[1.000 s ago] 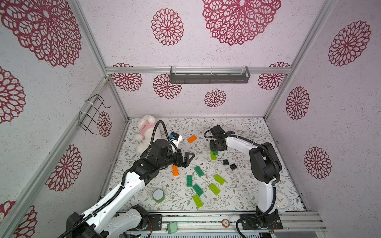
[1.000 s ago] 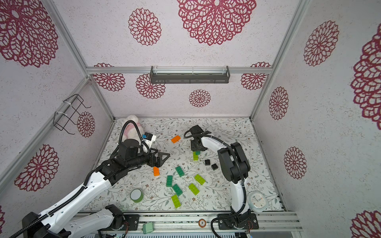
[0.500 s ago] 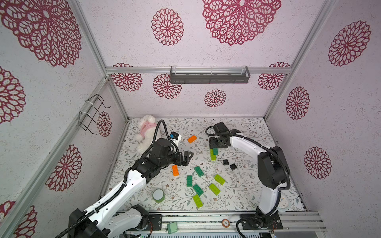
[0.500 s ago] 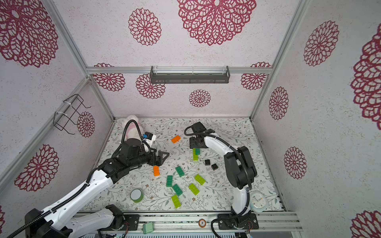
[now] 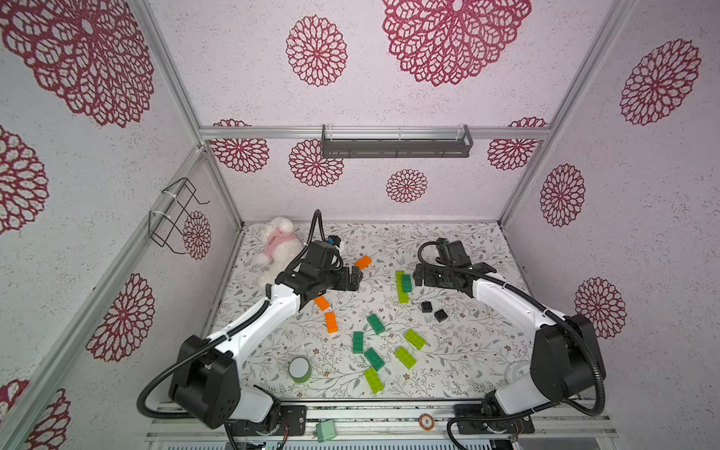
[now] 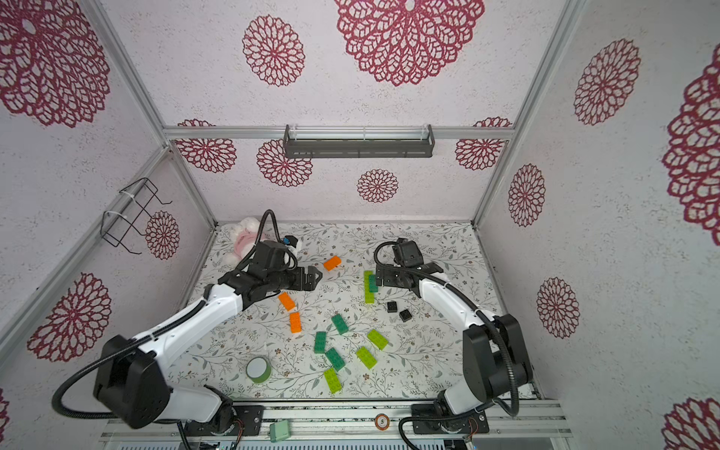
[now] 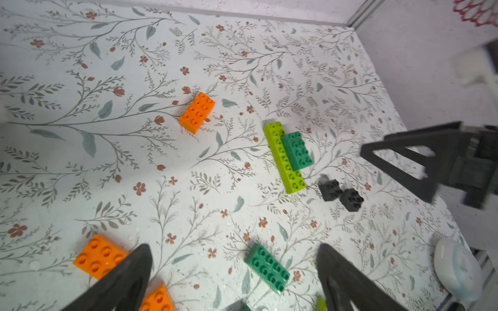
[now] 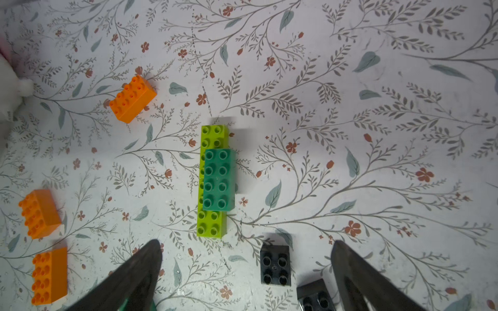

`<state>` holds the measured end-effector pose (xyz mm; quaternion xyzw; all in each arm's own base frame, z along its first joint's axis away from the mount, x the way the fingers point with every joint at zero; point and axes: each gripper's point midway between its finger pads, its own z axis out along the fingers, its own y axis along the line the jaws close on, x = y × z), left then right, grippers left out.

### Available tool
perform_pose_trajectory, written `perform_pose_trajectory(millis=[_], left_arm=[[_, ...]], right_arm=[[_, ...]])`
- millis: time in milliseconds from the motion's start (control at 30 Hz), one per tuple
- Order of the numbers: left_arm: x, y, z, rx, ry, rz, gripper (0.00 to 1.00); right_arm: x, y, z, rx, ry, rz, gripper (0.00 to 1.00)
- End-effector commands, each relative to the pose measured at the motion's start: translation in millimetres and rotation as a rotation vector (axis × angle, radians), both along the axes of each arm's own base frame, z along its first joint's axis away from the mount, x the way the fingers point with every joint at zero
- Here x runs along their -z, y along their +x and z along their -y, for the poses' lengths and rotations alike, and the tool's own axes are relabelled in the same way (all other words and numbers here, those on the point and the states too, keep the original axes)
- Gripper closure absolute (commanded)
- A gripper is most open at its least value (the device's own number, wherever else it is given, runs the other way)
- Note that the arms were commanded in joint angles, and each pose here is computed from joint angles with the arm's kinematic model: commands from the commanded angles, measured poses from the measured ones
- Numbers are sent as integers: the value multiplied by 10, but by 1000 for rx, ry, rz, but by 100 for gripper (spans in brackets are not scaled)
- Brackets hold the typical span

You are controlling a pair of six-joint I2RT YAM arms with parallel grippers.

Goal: Assemble a small pinwheel with lego
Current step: Assemble the lego brick with the lego brick, then pick up the lego brick from the center of the board.

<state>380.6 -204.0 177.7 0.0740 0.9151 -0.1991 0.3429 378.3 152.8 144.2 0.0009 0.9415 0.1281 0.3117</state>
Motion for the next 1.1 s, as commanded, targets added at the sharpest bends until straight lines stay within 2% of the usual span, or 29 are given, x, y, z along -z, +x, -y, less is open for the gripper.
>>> perform_pose_trajectory(millis=[0,100,233,300,433,633,1067], left_arm=[[139,357,-12,10,35,2,3],[369,626,21,61,139,-1,3],[669,813,127,188,215,10,1],[898,872,180,247,224,-16,7],[1126,1028,219,295,269,-39,14],[1353,1184,188,345,321,-82,24],[1537,1422,311,396,324,-92,41]], right_arm=[[-178,-19,-49,-16,76,58,1],[-142,-113,-51,-28,125,44,1],[-171,-222,-42,-43,201,48,1],[-169,-270,-53,-56,233,40,1],[-107,-343,-92,-77,271,16,1],[-49,-398,-111,-91,289,-7,1],[2,-409,-120,-93,299,-30,1]])
